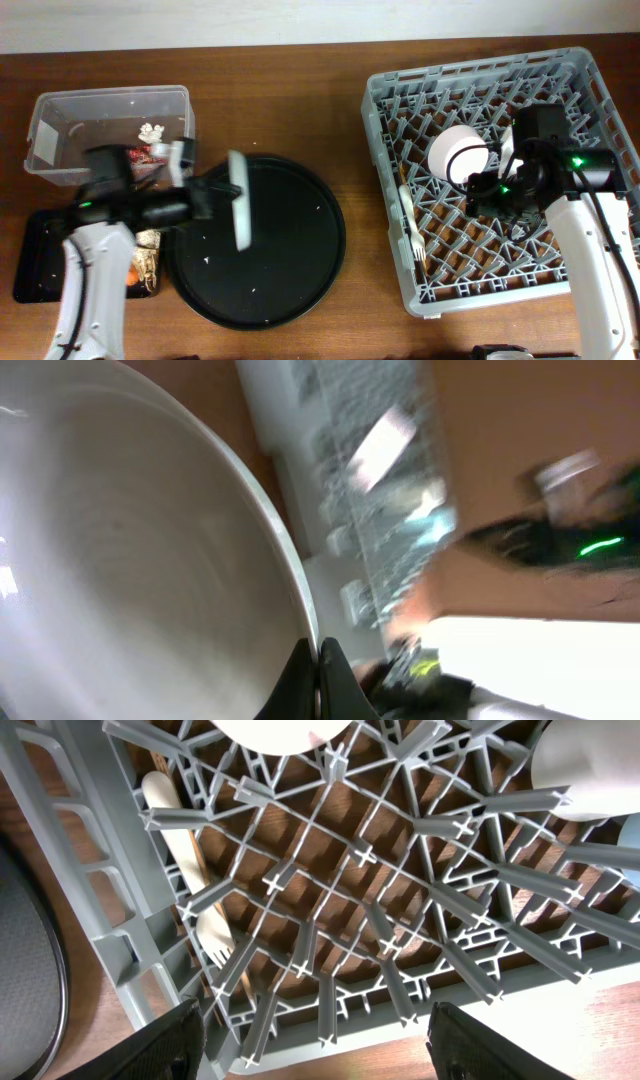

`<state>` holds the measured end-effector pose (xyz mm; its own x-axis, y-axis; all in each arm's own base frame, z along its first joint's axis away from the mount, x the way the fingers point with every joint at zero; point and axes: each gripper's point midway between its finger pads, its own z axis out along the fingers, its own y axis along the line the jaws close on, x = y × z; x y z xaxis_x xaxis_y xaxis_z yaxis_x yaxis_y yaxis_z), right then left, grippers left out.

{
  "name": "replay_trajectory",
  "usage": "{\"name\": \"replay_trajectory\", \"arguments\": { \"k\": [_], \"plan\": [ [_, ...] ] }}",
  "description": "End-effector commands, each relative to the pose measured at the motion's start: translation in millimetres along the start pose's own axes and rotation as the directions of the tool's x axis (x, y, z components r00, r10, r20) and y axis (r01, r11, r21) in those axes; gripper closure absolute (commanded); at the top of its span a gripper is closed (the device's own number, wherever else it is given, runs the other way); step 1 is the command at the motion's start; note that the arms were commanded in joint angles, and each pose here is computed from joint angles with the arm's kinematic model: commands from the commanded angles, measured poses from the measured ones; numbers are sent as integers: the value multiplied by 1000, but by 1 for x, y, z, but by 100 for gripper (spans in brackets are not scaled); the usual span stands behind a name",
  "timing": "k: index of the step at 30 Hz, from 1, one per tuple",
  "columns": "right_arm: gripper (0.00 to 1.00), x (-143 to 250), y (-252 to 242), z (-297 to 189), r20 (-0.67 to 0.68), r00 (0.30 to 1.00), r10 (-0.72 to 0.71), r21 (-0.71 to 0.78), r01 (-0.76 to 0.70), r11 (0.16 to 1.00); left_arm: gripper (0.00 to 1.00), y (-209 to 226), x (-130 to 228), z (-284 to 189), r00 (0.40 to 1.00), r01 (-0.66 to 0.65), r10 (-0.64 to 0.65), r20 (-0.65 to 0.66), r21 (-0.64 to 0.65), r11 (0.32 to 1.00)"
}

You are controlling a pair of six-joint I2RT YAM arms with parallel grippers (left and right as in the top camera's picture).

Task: Sort waste into correct bins and load items into the dishwasher rack
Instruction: 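Carry the emptied white plate back onto the round black tray, then reach the right gripper to the white plate and grasp its rim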

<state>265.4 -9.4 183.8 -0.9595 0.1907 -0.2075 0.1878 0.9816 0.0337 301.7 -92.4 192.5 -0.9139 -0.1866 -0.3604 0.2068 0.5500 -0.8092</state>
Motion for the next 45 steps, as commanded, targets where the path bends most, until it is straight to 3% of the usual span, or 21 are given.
{"name": "replay_trajectory", "arguments": {
  "k": [1, 6, 10, 12, 14, 16, 21, 23, 26, 33, 39, 45],
  "plan": [
    [25, 1, 0, 2, -5, 1000, 5, -4, -5, 1000, 100, 27, 29, 44, 968, -209, 154, -198, -298, 931],
    [25, 1, 0, 2, -7, 1000, 5, -4, -5, 1000, 100, 31, 59, 92, 870, -451, 294, -396, -396, 800],
    [25, 2, -1, 2, -12, 1000, 5, -3, -5, 1000, 97, 25, 94, 126, 792, -537, 332, -513, -325, 779],
    [25, 2, 0, 2, -10, 1000, 5, -4, -5, 1000, 82, 17, 102, 134, 768, -563, 358, -531, -294, 772],
    [25, 2, 0, 2, -9, 1000, 5, -4, -5, 1000, 56, 11, 100, 135, 765, -572, 374, -525, -285, 769],
    [25, 2, 0, 2, -9, 1000, 5, -4, -5, 1000, 50, 3, 90, 132, 772, -574, 388, -503, -290, 766],
    [23, 2, 4, 2, -11, 1000, -22, -32, 22, 999, 50, -9, 47, 87, 855, -487, 332, -398, -398, 778],
    [22, 1, 23, 0, 1, 995, -98, -139, 97, 986, 50, -4, 23, 46, 915, -391, 275, -294, -486, 782],
    [24, 6, 72, -12, 64, 962, -266, -380, 270, 885, 48, 16, 9, -12, 976, -214, 154, -152, -592, 777],
    [27, 27, 155, -21, 162, 868, -469, -456, 488, 745, 46, 52, 5, -66, 1000, -1, -3, -5, -677, 736],
    [27, 41, 213, 9, 110, 864, -492, -414, 489, 767, 46, 57, 5, -72, 1000, 24, -19, 14, -685, 728],
    [27, 67, 250, 79, -91, 868, -489, -408, 415, 813, 45, 64, 3, -79, 1000, 23, -12, 20, -725, 688]
  ]
}}
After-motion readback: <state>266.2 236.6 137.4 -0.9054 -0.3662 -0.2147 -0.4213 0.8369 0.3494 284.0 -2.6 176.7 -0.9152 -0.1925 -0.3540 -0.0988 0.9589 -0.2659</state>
